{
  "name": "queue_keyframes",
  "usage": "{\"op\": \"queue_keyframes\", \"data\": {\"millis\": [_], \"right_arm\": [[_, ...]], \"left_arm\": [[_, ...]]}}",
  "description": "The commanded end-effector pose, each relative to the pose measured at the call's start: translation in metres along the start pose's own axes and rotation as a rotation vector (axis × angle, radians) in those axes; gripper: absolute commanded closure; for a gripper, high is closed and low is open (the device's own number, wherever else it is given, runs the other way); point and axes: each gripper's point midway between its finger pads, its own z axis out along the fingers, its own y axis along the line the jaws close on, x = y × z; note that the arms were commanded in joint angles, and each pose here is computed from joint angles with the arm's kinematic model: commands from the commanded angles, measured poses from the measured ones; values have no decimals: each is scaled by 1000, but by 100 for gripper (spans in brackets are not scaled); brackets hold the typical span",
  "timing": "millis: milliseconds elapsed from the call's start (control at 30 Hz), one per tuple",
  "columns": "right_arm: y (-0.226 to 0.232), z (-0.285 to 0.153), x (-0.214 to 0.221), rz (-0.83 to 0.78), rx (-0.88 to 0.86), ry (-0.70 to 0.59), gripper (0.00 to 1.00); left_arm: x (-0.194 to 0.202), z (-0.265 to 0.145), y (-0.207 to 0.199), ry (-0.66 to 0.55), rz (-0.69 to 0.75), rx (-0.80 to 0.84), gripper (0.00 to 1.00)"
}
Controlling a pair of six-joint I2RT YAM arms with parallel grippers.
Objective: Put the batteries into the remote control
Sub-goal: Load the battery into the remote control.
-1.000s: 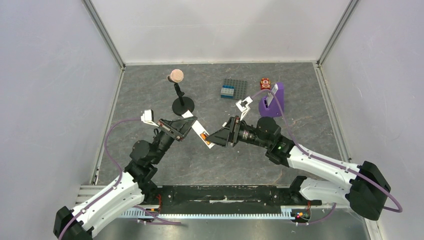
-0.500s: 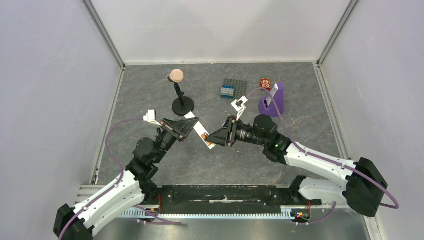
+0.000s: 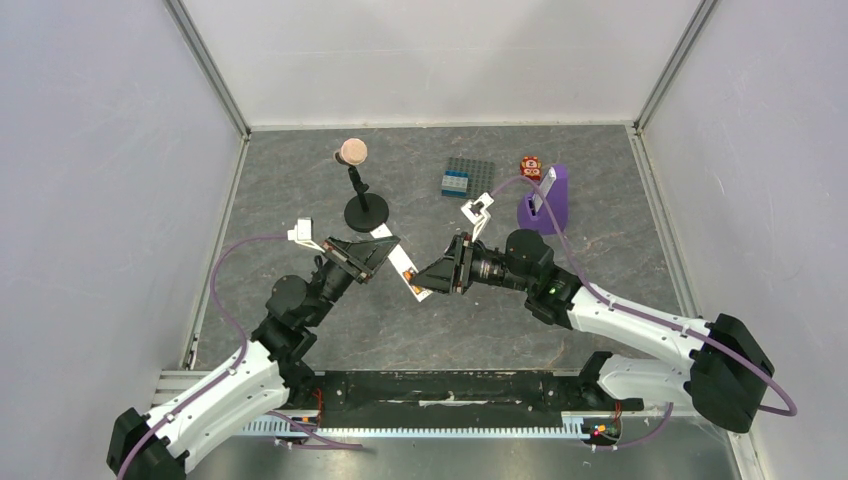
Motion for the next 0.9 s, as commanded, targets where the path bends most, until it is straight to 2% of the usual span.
{"op": "queue_keyframes", "data": {"millis": [0, 67, 367, 567, 667, 867], "right_arm": [[5, 1, -15, -17, 7, -41, 44], [9, 1, -19, -24, 1, -49, 41], [14, 3, -25, -105, -9, -30, 40], [13, 7, -23, -145, -9, 14, 43], [10, 9, -20, -142, 0, 32, 46], [2, 9, -14, -133, 19, 52, 60]], "left_arm": [[-4, 0, -51, 24, 59, 157, 98], [0, -1, -51, 46, 87, 157, 98], [10, -4, -49, 111, 144, 144, 98], [19, -2, -56, 170, 176, 169, 98], [22, -1, -59, 194, 196, 184, 98], [24, 0, -60, 209, 208, 187, 98]]}}
